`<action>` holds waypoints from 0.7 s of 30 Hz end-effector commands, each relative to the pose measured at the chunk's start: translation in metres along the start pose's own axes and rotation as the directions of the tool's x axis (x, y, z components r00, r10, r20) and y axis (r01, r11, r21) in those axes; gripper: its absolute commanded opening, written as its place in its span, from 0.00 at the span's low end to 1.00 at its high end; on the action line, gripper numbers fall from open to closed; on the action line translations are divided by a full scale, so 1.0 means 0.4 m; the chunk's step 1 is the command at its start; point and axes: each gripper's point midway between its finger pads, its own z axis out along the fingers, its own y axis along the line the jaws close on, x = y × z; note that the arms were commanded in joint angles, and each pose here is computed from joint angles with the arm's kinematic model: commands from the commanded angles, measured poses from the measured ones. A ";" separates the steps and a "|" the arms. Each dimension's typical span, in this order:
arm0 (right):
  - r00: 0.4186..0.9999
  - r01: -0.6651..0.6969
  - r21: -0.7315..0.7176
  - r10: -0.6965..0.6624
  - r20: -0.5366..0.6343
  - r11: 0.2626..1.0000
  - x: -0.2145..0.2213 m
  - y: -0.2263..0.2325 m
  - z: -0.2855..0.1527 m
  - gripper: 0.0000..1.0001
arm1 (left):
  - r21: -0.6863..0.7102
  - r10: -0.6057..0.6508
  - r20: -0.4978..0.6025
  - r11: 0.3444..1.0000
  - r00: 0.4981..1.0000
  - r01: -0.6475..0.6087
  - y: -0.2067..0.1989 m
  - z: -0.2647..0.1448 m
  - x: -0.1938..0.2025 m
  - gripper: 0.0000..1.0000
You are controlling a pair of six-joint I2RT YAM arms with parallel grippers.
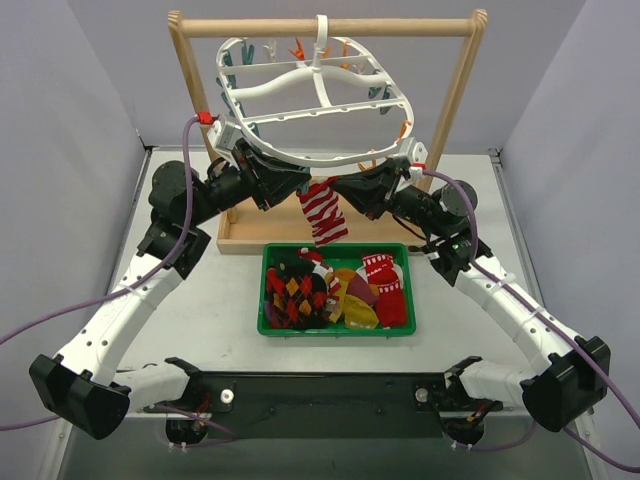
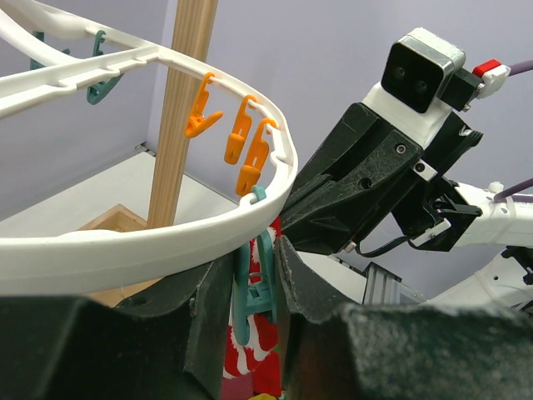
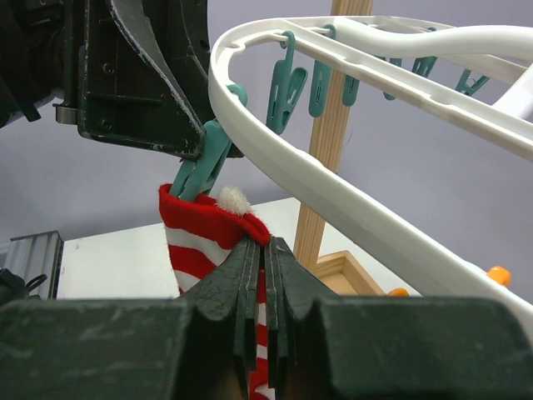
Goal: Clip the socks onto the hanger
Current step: Clamp the sock onto the hanger.
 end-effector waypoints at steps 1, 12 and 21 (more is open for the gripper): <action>0.985 0.100 -0.011 -0.098 0.140 0.995 -0.118 0.015 -0.010 0.00 | 0.140 0.032 -0.017 0.990 0.999 -0.030 -0.091 -0.013 -0.011 0.00; 0.985 0.105 0.007 -0.105 0.137 0.994 -0.126 0.026 -0.032 0.00 | 0.100 0.049 0.008 0.994 0.999 -0.049 -0.079 -0.036 -0.022 0.54; 0.985 0.133 0.054 -0.139 0.103 0.990 -0.129 0.028 -0.066 0.00 | 0.027 0.048 0.043 0.998 0.998 -0.049 -0.044 -0.072 -0.043 0.73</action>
